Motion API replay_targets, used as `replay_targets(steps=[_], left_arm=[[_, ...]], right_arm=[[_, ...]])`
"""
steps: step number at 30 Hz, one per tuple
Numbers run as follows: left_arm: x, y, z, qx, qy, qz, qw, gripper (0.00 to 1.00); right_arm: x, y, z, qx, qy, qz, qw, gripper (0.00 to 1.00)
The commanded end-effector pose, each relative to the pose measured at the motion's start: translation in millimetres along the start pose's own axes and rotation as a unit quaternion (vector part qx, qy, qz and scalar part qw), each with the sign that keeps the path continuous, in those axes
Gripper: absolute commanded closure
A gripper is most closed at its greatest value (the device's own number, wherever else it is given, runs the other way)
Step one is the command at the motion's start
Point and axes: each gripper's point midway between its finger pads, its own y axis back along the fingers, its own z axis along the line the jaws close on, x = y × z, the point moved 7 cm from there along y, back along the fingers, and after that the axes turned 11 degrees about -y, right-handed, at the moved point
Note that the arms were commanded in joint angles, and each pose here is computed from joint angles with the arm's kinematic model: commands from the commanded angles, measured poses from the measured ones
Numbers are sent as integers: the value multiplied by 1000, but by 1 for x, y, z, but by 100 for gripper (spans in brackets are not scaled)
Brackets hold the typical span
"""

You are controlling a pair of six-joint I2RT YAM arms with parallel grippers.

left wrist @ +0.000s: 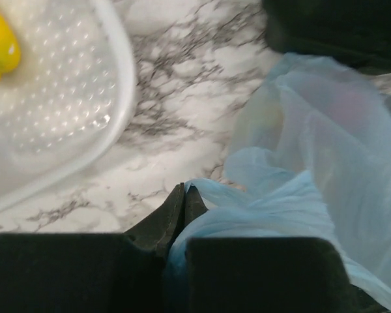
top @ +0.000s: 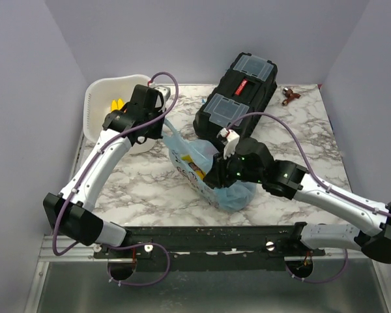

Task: Take the fake fruits out of the plastic bag
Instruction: Adjust the plastic bag at the center of the board.

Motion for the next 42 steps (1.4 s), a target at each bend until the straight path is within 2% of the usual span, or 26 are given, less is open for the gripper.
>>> replay_targets(steps=[1, 3, 5, 8, 13, 17, 19, 23, 27, 28, 32, 35, 37, 42], left_arm=[[18, 2, 15, -35, -7, 14, 999, 100], [21, 6, 11, -25, 3, 7, 1000, 100], [24, 10, 10, -25, 10, -3, 1000, 100], [30, 12, 7, -18, 19, -7, 1000, 100], [36, 7, 5, -16, 35, -11, 999, 100], [37, 4, 3, -14, 47, -9, 999, 100], [36, 4, 1, -3, 51, -11, 999, 100], [35, 6, -5, 23, 56, -13, 998, 100], [36, 7, -7, 31, 58, -11, 998, 100], [37, 6, -7, 30, 58, -10, 998, 100], [37, 6, -4, 17, 64, -9, 998, 100], [31, 8, -2, 40, 85, -19, 995, 100], [27, 10, 2, 43, 97, -28, 994, 100], [18, 10, 13, 19, 98, -24, 995, 100]], right_arm=[[-11, 5, -7, 90, -39, -18, 995, 58], [-11, 17, -19, 159, -35, -12, 987, 38], [-9, 33, -19, 168, -31, -9, 985, 20], [-4, 57, -18, 166, -43, -3, 985, 5], [14, 74, -22, 163, -67, 25, 984, 1], [7, 81, -15, 128, -76, -10, 989, 3], [-3, 82, -4, 105, -66, -17, 992, 0], [-15, 72, 21, 31, -19, 24, 999, 0], [-41, 63, 15, 84, -5, -56, 995, 0], [-47, 61, 15, 97, -8, -68, 993, 2], [-63, 49, 20, 105, -7, -89, 990, 27], [-60, 41, 13, 117, 19, -85, 989, 35], [-58, 37, 10, 120, 31, -86, 988, 44], [-54, 34, 11, 82, 84, -79, 990, 88]])
